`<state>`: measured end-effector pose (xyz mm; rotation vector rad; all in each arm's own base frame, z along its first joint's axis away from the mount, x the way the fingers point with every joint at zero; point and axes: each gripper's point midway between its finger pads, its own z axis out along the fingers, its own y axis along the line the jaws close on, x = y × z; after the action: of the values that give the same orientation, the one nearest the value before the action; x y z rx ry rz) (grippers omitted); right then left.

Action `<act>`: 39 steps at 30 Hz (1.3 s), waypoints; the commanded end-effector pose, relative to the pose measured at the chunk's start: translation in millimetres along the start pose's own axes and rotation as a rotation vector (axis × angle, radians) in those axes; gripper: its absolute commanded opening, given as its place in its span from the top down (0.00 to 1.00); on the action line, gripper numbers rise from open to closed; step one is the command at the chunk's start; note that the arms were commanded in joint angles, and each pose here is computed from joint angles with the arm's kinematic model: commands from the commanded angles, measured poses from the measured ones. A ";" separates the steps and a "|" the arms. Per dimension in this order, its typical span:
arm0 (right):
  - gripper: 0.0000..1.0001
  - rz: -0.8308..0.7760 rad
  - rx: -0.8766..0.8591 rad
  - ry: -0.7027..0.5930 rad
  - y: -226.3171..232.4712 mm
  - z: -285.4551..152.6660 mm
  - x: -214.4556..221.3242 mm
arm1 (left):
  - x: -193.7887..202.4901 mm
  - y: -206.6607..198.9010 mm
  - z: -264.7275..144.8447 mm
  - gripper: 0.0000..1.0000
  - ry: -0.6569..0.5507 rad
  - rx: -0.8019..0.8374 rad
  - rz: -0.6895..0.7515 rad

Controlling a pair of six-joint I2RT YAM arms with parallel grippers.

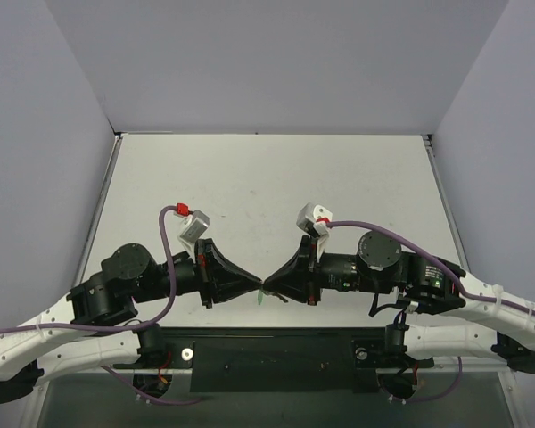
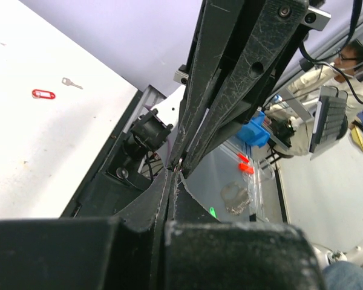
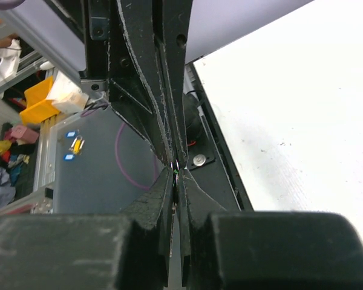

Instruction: Remove the keys from the keyring

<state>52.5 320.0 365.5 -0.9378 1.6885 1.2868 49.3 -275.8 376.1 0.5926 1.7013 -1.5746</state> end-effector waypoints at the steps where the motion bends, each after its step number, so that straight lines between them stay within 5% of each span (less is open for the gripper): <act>1: 1.00 0.000 0.072 -0.114 -13.8 7.6 -22.2 | -35.7 -11.8 6.1 1.00 -0.165 0.034 -0.017; 26: 1.00 0.032 0.221 -0.221 -45.9 9.0 -26.1 | -51.5 15.4 21.3 1.00 -0.242 -0.105 0.001; 30: 1.00 0.034 0.226 -0.220 -48.0 7.1 -24.3 | -50.7 22.2 17.1 0.78 -0.223 -0.155 0.026; 33: 1.00 0.032 0.232 -0.220 -49.8 4.6 -23.5 | -53.6 25.7 11.8 0.45 -0.219 -0.191 0.058; 39: 1.00 0.016 0.283 -0.178 -62.8 -10.2 -12.3 | -65.5 25.7 -8.0 0.25 -0.188 -0.276 0.134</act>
<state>102.4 307.1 361.1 -0.6432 1.6703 1.1278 113.9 -269.7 367.1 0.3624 1.7461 -1.2373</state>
